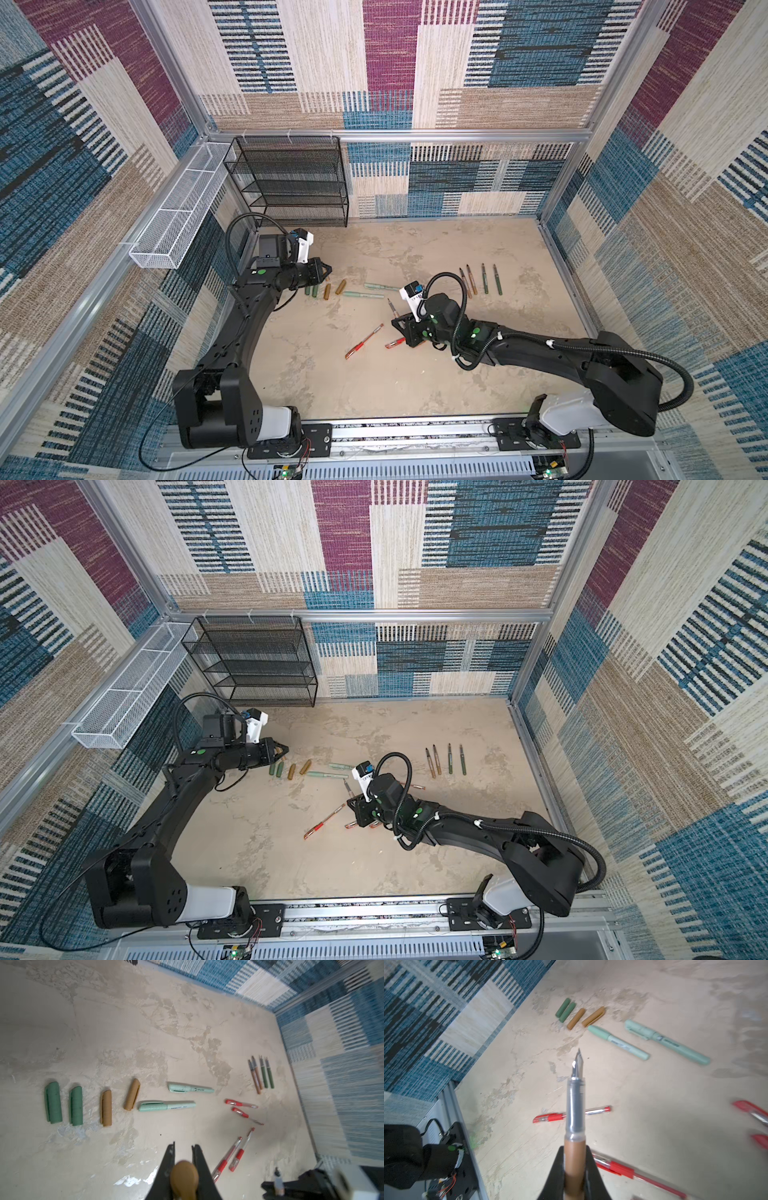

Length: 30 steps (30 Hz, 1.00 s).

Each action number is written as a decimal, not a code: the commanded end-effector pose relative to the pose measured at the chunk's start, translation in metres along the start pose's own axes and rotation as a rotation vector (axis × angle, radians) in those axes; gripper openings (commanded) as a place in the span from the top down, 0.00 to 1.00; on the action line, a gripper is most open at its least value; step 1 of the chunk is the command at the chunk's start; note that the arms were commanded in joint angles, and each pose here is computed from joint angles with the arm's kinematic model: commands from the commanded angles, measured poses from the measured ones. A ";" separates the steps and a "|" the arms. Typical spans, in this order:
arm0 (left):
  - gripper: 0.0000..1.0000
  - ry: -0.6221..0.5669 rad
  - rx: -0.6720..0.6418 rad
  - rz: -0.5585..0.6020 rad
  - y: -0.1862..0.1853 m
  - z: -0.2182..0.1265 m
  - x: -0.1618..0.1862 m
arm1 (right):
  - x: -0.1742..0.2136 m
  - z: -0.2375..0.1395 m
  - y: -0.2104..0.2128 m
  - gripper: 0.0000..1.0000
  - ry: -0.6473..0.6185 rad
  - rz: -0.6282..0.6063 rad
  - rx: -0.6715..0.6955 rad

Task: Open the pen caps
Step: 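Pull the right gripper away from the left gripper to uncap the pen, then lower the tan cap beside the other caps while the right gripper carries the pen away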

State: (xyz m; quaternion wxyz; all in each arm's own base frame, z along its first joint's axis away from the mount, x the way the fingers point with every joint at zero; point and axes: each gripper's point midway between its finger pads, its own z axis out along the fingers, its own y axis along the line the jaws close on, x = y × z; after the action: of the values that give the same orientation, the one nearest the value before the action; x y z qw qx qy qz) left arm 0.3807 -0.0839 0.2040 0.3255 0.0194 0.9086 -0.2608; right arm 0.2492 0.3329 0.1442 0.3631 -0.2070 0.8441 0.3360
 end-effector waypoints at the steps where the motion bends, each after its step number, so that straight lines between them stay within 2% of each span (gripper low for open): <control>1: 1.00 0.099 -0.154 0.097 0.028 0.013 0.013 | -0.001 -0.014 -0.012 1.00 -0.027 0.034 0.049; 9: 1.00 0.290 -0.313 0.153 0.060 0.059 0.027 | -0.002 -0.053 -0.040 0.98 -0.092 0.070 0.148; 13: 1.00 0.373 -0.343 0.167 0.066 0.079 0.032 | -0.002 -0.067 -0.047 0.98 -0.114 0.086 0.169; 18: 1.00 0.448 -0.420 0.196 0.081 0.099 0.034 | 0.000 -0.076 -0.051 0.97 -0.135 0.098 0.175; 30: 1.00 0.564 -0.460 0.198 0.102 0.138 0.039 | 0.008 -0.084 -0.054 0.97 -0.153 0.121 0.165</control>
State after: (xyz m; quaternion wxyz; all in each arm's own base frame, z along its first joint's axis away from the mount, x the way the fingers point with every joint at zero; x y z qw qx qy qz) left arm 0.4563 -0.0729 0.0479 0.1039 0.0998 0.9894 -0.0160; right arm 0.2351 0.2353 0.1563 0.4145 -0.1067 0.8535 0.2972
